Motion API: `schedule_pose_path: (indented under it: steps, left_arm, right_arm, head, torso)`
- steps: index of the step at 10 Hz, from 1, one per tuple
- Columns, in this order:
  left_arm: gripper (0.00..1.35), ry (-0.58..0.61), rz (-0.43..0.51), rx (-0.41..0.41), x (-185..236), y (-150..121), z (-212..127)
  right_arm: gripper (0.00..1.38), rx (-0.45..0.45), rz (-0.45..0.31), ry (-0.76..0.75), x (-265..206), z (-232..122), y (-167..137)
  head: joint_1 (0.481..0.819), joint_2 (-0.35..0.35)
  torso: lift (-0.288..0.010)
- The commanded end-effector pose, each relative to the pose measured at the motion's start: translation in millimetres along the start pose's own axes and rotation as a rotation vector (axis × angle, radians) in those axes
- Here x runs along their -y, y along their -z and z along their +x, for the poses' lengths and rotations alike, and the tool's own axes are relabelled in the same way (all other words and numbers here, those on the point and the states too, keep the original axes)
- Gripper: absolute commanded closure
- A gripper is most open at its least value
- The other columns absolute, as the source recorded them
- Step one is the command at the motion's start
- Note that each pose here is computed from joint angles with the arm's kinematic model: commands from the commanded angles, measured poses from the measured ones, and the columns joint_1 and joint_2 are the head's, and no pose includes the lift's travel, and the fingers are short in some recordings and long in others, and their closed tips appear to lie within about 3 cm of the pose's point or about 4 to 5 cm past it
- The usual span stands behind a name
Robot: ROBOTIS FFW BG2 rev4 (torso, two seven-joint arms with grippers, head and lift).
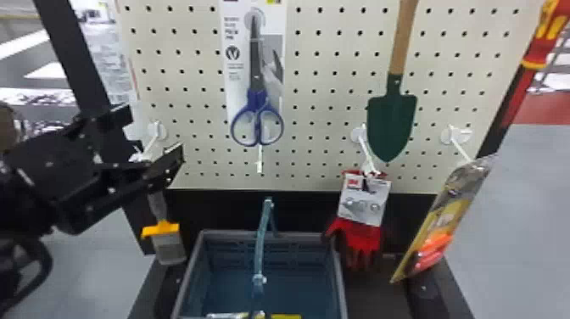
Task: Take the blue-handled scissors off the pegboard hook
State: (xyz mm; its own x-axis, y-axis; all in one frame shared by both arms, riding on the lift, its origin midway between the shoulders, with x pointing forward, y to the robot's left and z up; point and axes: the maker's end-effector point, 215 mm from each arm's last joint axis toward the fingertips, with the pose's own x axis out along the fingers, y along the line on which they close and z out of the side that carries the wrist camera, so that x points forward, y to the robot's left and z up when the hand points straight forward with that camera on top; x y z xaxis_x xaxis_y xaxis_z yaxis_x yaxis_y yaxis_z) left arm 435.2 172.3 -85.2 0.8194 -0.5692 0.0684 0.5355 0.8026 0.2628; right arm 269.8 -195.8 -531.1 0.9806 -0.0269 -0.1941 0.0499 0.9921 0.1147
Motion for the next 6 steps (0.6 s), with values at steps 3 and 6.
schedule_pose_path:
  steps: [3, 6]
  left_arm:
    - [0.38, 0.067, -0.020, 0.016, 11.6, -14.6, 20.7]
    - [0.38, 0.108, -0.023, 0.058, 18.4, -32.8, 35.0]
  right_arm:
    - [0.32, 0.000, 0.001, 0.000, -0.3, 0.4, 0.0]
    - [0.32, 0.003, 0.000, -0.002, -0.9, 2.4, -1.2]
  head:
    - [0.549, 0.000]
    - [0.549, 0.000]
  torso:
    - [-0.100]
    - [-0.100]
